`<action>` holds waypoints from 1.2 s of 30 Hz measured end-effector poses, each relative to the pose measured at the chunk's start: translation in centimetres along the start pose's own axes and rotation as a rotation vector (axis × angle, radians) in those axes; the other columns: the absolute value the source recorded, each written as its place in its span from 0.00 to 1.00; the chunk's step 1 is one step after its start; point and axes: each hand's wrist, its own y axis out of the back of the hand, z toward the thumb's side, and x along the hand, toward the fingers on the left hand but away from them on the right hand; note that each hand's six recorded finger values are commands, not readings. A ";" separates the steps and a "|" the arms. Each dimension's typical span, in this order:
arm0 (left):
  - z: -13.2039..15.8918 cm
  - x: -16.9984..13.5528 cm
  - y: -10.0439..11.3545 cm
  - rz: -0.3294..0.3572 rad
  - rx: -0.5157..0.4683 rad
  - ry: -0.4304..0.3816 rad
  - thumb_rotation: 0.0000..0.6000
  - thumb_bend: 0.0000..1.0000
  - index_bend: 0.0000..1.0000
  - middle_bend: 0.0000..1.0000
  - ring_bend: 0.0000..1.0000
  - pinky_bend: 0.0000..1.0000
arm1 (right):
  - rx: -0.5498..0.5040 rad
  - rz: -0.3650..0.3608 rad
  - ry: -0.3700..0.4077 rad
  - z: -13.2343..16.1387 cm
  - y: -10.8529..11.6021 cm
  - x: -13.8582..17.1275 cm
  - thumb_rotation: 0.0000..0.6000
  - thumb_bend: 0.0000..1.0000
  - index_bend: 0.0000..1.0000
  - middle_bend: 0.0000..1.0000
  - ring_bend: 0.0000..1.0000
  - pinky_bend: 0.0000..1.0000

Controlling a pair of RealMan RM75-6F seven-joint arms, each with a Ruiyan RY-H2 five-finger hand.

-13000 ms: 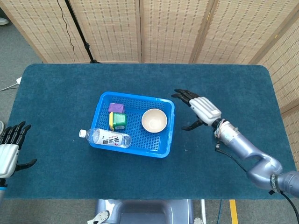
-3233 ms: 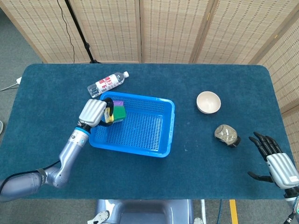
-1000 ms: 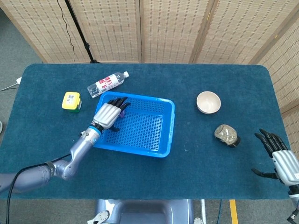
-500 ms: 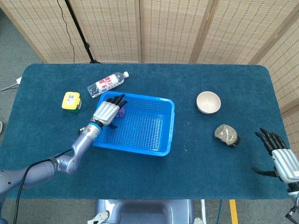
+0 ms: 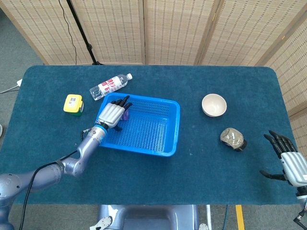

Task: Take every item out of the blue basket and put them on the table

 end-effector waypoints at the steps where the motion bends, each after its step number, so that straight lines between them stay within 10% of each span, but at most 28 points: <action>1: 0.0 -0.2 0.3 0.011 -0.001 -0.005 1.00 0.07 0.15 0.11 0.12 0.23 | -0.001 0.000 0.001 0.0 0.0 0.0 1.00 0.00 0.00 0.02 0.00 0.05; 14: -0.3 -2.4 3.0 0.132 -0.008 -0.051 1.00 0.07 0.15 0.12 0.12 0.23 | -0.005 0.001 0.011 0.2 0.1 0.1 1.00 0.00 0.00 0.02 0.00 0.05; 36: -0.8 -0.8 0.4 0.062 0.089 -0.029 1.00 0.07 0.26 0.23 0.21 0.23 | 0.006 0.017 0.002 0.0 -0.4 -0.1 1.00 0.00 0.00 0.02 0.01 0.05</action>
